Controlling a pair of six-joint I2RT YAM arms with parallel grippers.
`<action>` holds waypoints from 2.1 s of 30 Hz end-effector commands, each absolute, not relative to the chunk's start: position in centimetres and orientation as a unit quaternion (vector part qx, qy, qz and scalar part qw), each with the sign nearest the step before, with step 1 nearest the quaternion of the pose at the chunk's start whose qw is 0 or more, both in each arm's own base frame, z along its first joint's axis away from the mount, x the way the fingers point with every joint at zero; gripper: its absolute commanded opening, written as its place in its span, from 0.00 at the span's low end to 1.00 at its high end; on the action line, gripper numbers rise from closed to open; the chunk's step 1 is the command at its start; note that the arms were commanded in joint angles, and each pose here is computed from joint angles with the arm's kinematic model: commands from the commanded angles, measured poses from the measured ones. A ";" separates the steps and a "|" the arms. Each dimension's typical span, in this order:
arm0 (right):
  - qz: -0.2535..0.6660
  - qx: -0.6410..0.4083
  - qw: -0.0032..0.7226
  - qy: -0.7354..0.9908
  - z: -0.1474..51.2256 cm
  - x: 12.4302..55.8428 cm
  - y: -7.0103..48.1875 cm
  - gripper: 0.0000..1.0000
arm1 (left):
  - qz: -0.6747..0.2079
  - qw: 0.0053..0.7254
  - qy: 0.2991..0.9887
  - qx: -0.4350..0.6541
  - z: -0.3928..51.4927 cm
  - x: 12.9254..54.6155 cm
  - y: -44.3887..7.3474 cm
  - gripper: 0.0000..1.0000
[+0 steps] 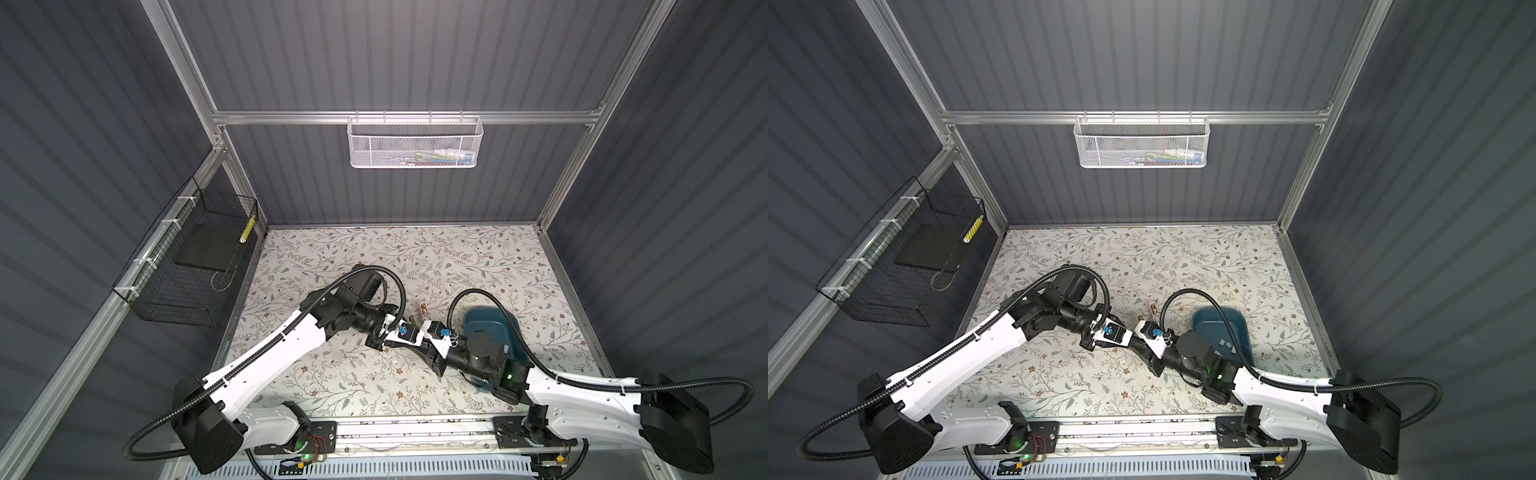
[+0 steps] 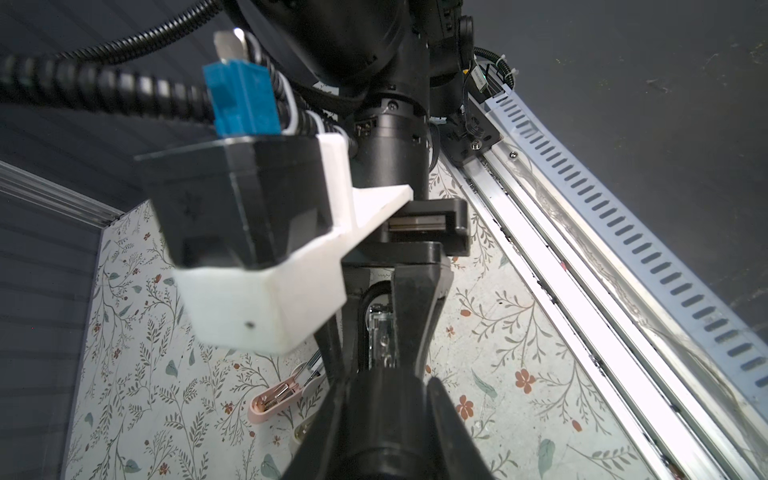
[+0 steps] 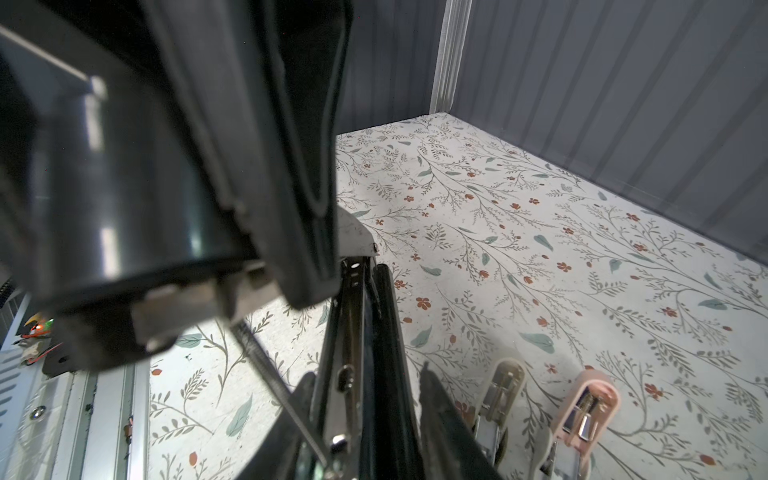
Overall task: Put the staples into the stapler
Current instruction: 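Lower the black stapler beside the cream stapler with the right gripper while the left withdraws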
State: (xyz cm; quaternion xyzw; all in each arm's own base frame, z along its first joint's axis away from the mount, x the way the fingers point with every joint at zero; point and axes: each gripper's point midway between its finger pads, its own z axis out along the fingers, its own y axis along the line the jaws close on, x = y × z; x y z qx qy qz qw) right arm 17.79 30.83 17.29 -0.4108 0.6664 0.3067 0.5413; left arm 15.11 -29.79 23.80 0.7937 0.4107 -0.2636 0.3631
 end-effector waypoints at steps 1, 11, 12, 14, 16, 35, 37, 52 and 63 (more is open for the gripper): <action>0.316 -0.424 0.535 0.659 17.0 16.8 30.7 0.11 | -0.263 0.427 0.379 0.778 27.6 16.0 -29.5 0.00; 0.325 -0.416 0.566 0.633 17.8 16.0 29.2 0.02 | -0.234 0.506 0.405 0.725 31.0 20.7 -23.9 0.00; 0.328 -0.415 0.567 0.631 18.0 15.9 29.1 0.01 | -0.230 0.510 0.412 0.719 31.1 21.3 -23.3 0.00; 0.332 -0.417 0.570 0.625 18.1 15.6 28.9 0.00 | -0.216 0.511 0.427 0.714 30.7 22.4 -22.5 0.00; 0.339 -0.418 0.574 0.617 18.4 15.2 28.8 0.00 | -0.199 0.506 0.445 0.712 30.0 23.7 -21.7 0.00; 0.381 -0.398 0.600 0.580 21.5 13.4 27.1 0.00 | -0.048 0.422 0.575 0.700 19.2 32.8 -16.3 0.00; 0.388 -0.396 0.601 0.576 21.8 13.3 27.1 0.00 | -0.020 0.417 0.582 0.698 18.2 33.6 -15.6 0.00; 0.379 -0.352 0.608 0.602 22.1 15.3 27.8 0.00 | 0.034 0.397 0.611 0.684 15.7 35.5 -13.9 0.48; 0.350 -0.202 0.662 0.631 22.4 18.3 28.9 0.00 | -0.029 0.603 0.663 0.443 32.5 39.0 -14.8 0.56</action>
